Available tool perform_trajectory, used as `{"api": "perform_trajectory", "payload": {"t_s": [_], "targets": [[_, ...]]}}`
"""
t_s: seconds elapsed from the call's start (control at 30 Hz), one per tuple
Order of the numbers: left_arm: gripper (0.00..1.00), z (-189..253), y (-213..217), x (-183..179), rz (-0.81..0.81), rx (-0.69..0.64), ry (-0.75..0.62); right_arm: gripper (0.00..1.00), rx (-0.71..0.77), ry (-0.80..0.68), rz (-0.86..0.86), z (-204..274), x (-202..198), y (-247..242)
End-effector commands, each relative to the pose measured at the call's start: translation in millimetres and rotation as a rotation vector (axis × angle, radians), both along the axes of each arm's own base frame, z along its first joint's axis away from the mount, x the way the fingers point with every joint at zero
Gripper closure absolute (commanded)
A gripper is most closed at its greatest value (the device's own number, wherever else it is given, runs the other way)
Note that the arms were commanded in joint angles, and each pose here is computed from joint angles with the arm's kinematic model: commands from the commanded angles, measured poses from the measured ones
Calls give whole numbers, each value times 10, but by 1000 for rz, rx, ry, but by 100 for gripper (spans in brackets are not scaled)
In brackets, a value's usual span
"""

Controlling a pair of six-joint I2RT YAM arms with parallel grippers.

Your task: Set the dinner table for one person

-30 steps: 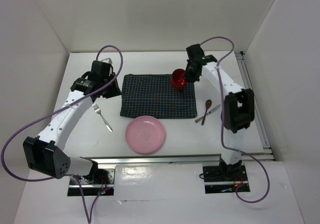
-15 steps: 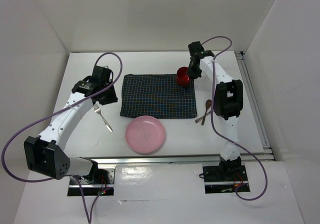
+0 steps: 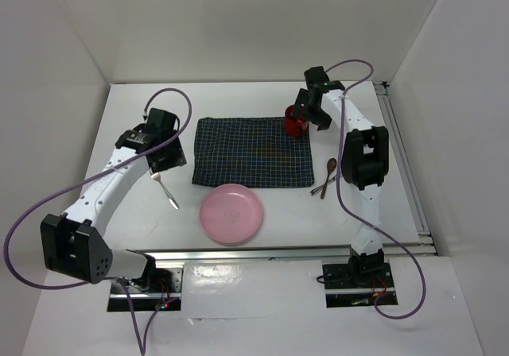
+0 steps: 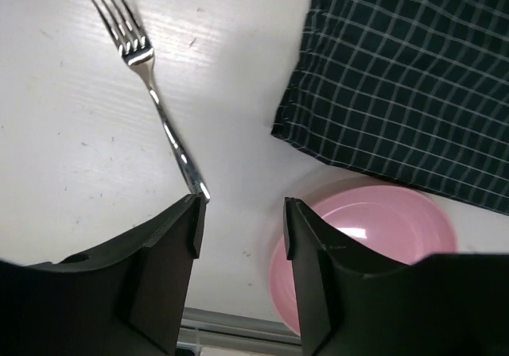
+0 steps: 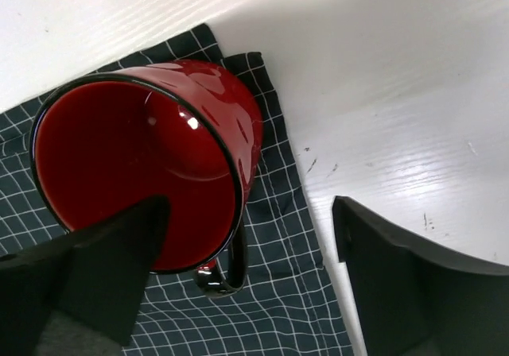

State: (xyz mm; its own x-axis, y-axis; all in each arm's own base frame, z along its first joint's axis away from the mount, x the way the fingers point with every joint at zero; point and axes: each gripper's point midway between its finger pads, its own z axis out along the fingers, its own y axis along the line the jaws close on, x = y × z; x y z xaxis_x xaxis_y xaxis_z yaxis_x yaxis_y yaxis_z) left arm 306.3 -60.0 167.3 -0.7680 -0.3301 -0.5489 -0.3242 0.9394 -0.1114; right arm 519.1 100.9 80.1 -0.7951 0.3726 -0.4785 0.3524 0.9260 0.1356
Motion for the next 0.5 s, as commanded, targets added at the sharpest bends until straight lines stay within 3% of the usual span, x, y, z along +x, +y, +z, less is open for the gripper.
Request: {"api": "perform_trajectory", "payload": {"t_s": [0.0,0.17,0.27,0.47], "targets": [[39,-331,167,-85,78,18,105,2,20,-127,23,525,113,66],[38,-776,411,-173,211,1,255,0,18,-238,56,1095,3,28],[36,-930,480,-112,244,-37,270,0,25,-309,62,1417,-100,2],[40,-1266,551,36,294,-103,329,0,42,-326,96,1541,-442,-20]]}}
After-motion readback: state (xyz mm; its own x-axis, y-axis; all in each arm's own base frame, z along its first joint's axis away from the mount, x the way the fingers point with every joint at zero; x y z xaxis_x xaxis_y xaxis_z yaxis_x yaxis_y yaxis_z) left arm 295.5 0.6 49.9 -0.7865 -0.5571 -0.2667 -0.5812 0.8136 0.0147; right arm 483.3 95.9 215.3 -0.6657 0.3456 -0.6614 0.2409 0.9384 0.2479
